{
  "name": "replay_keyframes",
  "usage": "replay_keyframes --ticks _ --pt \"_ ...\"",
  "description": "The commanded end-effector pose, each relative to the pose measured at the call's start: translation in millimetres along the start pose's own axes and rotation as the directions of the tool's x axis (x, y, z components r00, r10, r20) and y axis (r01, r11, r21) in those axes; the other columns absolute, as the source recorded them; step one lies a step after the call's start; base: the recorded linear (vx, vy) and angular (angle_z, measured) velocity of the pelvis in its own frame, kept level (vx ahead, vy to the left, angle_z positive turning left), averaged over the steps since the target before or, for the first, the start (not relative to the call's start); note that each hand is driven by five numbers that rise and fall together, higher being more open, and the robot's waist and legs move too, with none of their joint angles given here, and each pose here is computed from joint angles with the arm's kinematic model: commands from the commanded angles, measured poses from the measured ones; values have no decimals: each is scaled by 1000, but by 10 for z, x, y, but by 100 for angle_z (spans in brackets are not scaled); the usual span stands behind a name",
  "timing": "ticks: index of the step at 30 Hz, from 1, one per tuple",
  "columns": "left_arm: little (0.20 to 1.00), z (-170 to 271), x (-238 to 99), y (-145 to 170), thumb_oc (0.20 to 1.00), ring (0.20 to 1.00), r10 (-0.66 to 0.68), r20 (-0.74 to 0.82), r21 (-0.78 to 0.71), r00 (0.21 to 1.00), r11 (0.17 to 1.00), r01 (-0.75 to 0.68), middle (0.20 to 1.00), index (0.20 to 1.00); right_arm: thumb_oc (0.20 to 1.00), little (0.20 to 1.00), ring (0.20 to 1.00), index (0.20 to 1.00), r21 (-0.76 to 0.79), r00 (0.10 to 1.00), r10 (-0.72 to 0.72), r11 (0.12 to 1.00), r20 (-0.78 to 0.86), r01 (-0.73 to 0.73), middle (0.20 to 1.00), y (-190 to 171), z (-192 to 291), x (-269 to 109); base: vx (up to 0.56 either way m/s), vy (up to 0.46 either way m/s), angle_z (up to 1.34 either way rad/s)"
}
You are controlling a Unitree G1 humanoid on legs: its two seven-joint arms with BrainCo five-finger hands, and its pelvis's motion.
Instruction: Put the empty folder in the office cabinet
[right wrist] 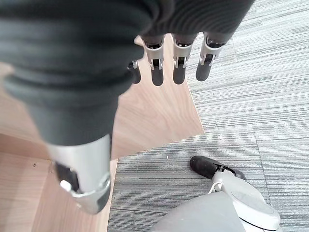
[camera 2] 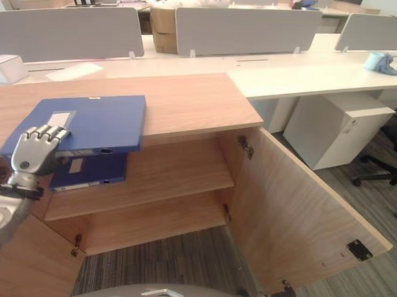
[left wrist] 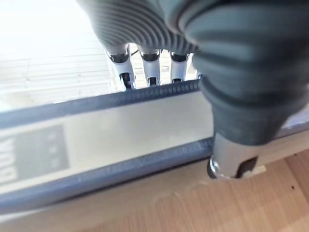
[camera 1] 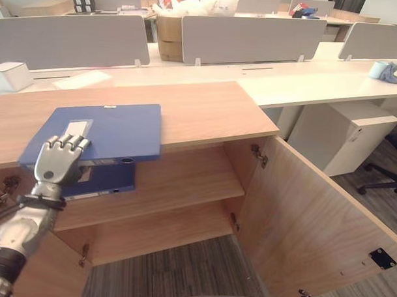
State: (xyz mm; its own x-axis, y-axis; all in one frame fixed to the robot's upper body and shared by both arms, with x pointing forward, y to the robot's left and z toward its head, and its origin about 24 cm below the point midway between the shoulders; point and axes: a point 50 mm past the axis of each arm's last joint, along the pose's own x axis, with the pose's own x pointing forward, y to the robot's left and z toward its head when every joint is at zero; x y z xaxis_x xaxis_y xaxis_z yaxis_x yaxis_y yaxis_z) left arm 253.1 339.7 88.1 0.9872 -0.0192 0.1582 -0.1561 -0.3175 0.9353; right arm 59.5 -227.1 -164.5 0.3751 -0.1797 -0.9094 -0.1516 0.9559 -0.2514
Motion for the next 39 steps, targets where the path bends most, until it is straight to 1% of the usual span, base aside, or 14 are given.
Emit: replay_keyframes --ticks 1,9,11,16,18,20,22,24,27,30,34,36,38,39 --pt "200 -116 227 351 200 200 169 -44 23 985 986 -168 200 200 1000 1000 1000 1000 -23 992 -61 998 108 64 1000 -197 316 57 -11 14 -4" --pt "200 -82 258 644 200 200 308 -32 -49 951 950 -309 200 200 1000 1000 1000 1000 -64 983 -10 998 182 22 1000 -117 476 53 -4 8 -3" --pt "200 -6 234 819 200 200 404 -43 -183 914 896 -405 200 200 1000 1000 1000 1000 -84 974 20 996 225 -1 1000 -70 572 46 -7 3 -2" --pt "200 125 185 947 200 200 466 -64 -385 883 804 -452 200 200 1000 1000 1000 1000 -101 967 36 995 251 -11 1000 -53 648 43 -7 -7 2" --pt "200 197 144 1027 200 200 492 -76 -499 867 734 -460 200 200 1000 1000 1000 1000 -110 966 43 994 254 -16 1000 -49 665 43 -8 -24 11" --pt "200 310 103 1074 200 200 506 -112 -673 855 595 -440 200 200 1000 1000 1000 1000 -133 962 65 991 264 -30 1000 -30 702 38 -22 -26 13" --pt "200 359 79 1080 200 200 501 -147 -770 853 483 -417 200 200 1000 1000 1000 1000 -137 962 69 990 263 -34 1000 -36 704 38 -17 -5 7" --pt "200 386 68 1084 200 200 497 -159 -813 853 423 -399 200 200 1000 1000 1000 1000 -141 963 71 989 261 -35 1000 -41 700 37 -10 8 6" --pt "200 508 22 1048 200 200 451 -123 -943 884 225 -246 200 200 1000 1000 1000 1000 -133 955 81 990 286 -45 1000 -70 759 23 -30 37 15" --pt "200 573 5 991 200 200 407 -83 -985 909 106 -138 200 200 1000 1000 1000 1000 -135 928 102 989 360 -56 1000 -102 937 -17 -22 30 3" --pt "200 611 -7 935 200 200 376 -56 -997 925 31 -73 200 200 1000 1000 1000 1000 -138 897 117 988 426 -63 1000 -135 1083 -75 -15 24 0" --pt "200 674 -3 941 200 200 385 -17 -995 923 -94 21 200 200 1000 1000 1000 1000 -126 796 135 989 590 -74 1000 -197 1457 -258 -47 117 0" --pt "200 703 -9 949 200 200 392 -6 -992 920 -115 42 200 200 1000 1000 1000 1000 -133 766 140 988 627 -72 1000 -209 1561 -313 -43 123 2" --pt "200 754 0 959 200 200 400 30 -987 916 -134 90 200 200 1000 1000 1000 1000 -144 686 147 988 713 -62 1000 -246 1794 -460 -51 144 -1"
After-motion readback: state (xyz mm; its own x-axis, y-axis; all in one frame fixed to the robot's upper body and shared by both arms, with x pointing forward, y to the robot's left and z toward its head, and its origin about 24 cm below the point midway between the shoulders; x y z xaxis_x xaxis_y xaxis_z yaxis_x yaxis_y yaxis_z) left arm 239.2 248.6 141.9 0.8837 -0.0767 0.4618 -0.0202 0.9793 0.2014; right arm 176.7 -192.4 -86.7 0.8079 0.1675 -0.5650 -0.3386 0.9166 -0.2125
